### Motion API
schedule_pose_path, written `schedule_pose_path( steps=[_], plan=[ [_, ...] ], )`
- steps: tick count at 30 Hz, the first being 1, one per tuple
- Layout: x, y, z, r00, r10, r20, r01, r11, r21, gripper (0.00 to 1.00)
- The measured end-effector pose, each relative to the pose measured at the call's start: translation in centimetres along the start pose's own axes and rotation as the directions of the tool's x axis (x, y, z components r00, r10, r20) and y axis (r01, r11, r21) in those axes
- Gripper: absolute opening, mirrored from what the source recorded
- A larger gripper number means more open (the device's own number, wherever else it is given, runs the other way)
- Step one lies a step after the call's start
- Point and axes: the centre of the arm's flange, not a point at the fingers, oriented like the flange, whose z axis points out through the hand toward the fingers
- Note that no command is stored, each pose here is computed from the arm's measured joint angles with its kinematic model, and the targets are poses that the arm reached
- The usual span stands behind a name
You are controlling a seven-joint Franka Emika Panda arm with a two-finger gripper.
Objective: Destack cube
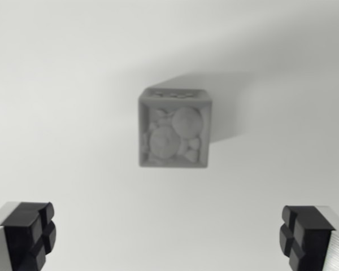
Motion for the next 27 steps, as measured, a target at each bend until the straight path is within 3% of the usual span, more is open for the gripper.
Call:
schedule_pose_path(
  steps=[27],
  plan=[
    [0.2, 0.0, -10.8, 1.0, 0.004, 0.0021, -0.004, 1.0, 0.004, 1.0]
  ],
)
